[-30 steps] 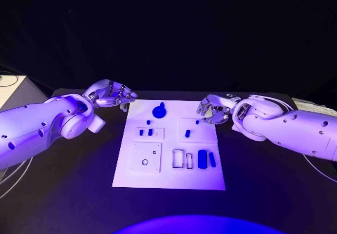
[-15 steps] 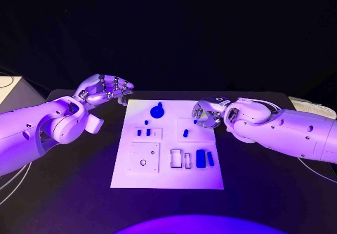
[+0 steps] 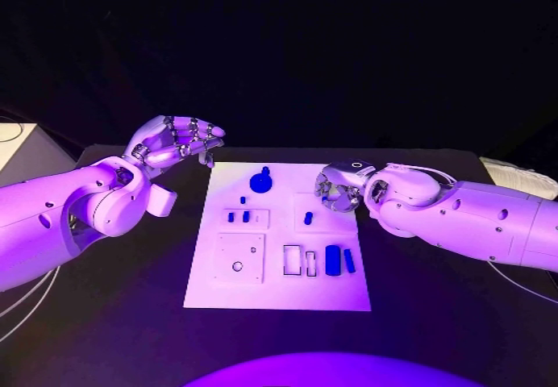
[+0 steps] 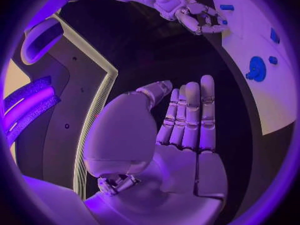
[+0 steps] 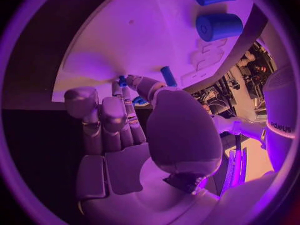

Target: Assemble the parts on the task board

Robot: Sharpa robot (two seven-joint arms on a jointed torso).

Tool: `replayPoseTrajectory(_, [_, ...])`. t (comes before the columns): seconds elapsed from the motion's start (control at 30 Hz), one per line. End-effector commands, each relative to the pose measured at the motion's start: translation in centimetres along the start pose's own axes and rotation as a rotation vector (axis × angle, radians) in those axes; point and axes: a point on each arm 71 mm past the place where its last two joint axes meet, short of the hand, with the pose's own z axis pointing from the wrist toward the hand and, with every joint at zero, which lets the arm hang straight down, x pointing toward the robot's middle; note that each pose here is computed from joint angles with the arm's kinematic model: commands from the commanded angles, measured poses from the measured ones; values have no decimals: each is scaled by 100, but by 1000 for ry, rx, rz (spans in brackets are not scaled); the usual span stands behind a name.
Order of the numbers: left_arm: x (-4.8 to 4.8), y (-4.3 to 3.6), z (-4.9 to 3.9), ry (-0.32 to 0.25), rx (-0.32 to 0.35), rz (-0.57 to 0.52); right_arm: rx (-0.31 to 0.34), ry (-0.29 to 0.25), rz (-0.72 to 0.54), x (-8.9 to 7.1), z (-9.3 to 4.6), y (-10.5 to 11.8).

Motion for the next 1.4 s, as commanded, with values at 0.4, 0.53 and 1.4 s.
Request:
replayPoseTrajectory(0.4, [17, -16, 9, -7, 15, -21, 27, 36, -82, 111, 4, 4])
replayPoseTrajectory(0.53, [16, -13, 9, -4, 13, -17, 31, 37, -95, 120, 0, 1])
replayPoseTrajectory(1.4, [17, 4, 19, 16, 7, 10, 25, 26, -101, 132, -46, -20])
